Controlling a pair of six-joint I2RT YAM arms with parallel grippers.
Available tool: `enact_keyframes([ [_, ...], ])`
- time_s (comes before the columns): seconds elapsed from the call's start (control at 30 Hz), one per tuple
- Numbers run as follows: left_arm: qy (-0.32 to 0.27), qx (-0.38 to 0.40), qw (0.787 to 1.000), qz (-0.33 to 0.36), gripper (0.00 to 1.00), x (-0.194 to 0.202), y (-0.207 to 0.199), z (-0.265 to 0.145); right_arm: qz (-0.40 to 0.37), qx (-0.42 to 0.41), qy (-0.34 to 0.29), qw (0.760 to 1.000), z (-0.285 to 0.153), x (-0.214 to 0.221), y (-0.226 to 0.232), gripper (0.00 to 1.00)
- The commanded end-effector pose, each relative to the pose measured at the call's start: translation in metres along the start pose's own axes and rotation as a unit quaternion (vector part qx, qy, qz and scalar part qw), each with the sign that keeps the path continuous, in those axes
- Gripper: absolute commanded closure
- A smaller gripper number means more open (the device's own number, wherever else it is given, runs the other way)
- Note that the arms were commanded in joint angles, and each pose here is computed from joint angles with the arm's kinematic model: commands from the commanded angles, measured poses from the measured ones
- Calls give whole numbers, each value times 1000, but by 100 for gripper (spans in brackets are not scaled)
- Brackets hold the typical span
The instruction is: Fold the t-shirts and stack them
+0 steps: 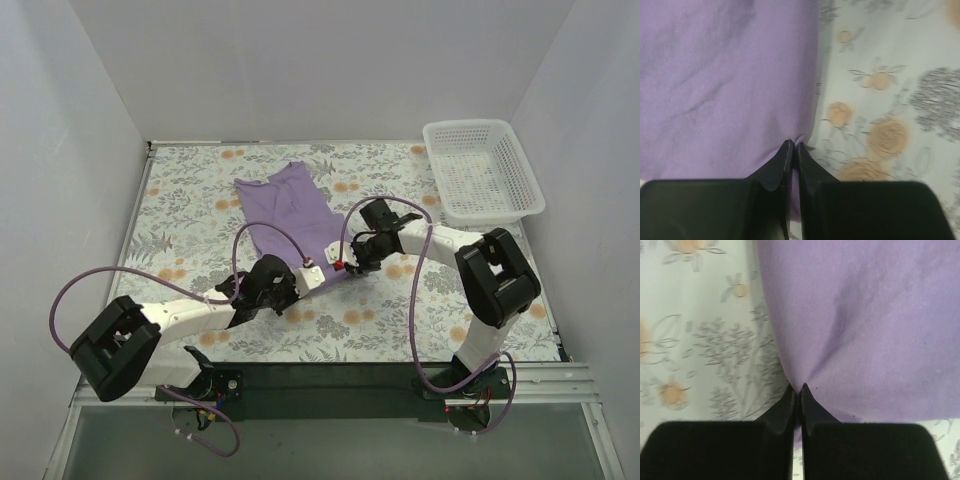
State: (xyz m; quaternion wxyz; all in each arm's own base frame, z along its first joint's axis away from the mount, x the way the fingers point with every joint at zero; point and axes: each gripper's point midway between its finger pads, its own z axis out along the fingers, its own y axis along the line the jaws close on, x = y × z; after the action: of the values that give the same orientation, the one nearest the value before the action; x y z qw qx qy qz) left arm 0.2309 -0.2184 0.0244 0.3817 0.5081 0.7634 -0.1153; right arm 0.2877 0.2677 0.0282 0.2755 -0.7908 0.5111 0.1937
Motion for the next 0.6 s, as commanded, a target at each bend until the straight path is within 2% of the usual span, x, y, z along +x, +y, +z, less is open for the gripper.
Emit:
enact_keyframes([
  [0.0, -13, 97, 995, 26, 100, -3, -49, -18, 14, -40, -30, 999, -29, -14, 35, 99],
  [0.17, -41, 219, 974, 50, 100, -19, -111, -46, 18, -74, -43, 996, -56, -17, 90, 99],
  [0.3, -42, 260, 964, 33, 100, -30, -125, -62, 18, -46, -50, 998, -75, -30, 97, 99],
  [0.43, -77, 187, 979, 38, 100, -42, -93, -59, 34, -17, -57, 998, -85, -45, 65, 99],
  [0.53, -113, 134, 984, -9, 100, -52, -47, -56, 54, 1, -74, 996, -88, -64, 18, 99],
  [0.57, -132, 97, 986, -39, 100, -56, -16, -56, 69, -5, -73, 995, -79, -61, 4, 99],
])
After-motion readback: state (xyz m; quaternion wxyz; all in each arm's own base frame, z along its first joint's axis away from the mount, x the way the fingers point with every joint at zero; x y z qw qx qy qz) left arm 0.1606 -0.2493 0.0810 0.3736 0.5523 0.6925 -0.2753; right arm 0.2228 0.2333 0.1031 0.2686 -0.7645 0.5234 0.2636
